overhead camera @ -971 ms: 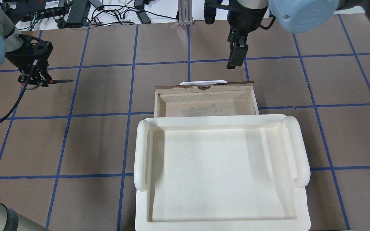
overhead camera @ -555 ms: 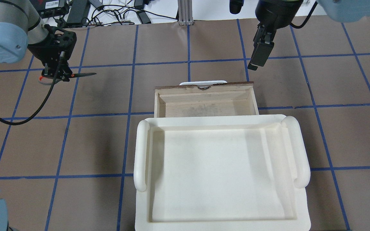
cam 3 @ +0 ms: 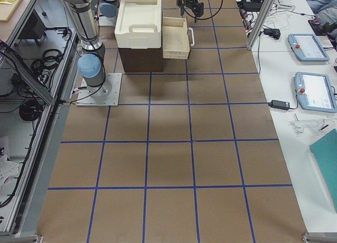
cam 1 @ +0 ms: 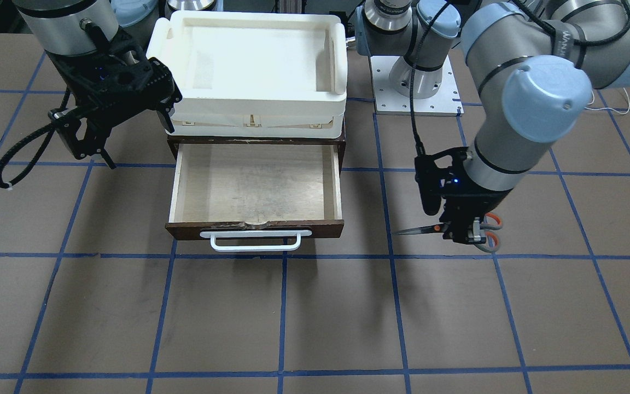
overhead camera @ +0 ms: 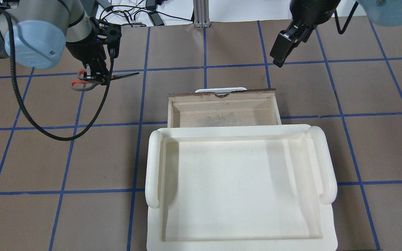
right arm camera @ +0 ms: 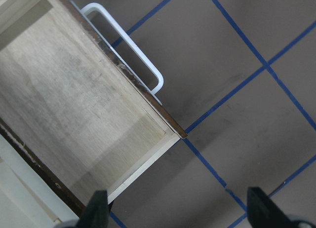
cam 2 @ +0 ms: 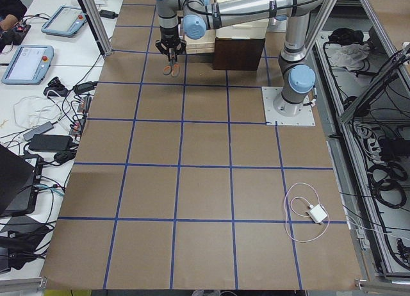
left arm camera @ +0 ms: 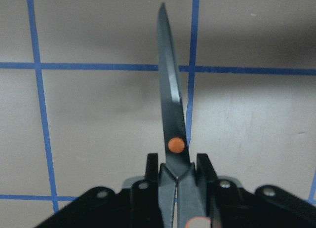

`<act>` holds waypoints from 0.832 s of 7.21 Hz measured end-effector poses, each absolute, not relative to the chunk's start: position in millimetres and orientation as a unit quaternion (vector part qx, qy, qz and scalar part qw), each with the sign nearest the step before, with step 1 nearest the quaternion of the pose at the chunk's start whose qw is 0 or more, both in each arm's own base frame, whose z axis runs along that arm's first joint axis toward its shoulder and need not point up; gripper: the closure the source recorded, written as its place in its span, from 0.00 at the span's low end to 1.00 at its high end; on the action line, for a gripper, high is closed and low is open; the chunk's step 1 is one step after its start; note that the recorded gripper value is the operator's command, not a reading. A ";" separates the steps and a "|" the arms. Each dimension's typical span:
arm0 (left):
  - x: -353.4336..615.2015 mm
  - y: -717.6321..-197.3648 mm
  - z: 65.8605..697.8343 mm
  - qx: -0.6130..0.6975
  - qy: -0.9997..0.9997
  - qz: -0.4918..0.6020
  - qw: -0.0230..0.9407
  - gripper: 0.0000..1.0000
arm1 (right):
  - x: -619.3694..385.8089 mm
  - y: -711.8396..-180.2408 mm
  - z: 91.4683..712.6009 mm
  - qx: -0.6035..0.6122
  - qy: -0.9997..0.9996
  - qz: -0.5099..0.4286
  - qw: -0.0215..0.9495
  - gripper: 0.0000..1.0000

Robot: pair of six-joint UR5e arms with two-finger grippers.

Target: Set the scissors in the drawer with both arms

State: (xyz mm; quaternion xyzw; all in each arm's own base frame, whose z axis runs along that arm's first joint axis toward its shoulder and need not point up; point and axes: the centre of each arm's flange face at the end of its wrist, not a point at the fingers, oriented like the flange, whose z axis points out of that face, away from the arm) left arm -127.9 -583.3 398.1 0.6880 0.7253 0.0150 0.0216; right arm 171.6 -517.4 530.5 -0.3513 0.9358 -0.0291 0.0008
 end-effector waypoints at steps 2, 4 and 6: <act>-204.0 -558.2 402.4 0.683 0.730 0.011 0.025 1.00 | 167.8 -501.5 531.1 -0.273 0.962 -0.015 0.006 0.00; -272.8 -529.5 396.3 0.685 0.728 0.011 0.019 1.00 | 165.2 -497.3 534.2 -0.190 0.982 -0.015 0.005 0.00; -325.9 -502.9 388.4 0.695 0.718 0.012 0.016 1.00 | 156.3 -493.5 541.7 -0.152 0.988 -0.022 -0.001 0.00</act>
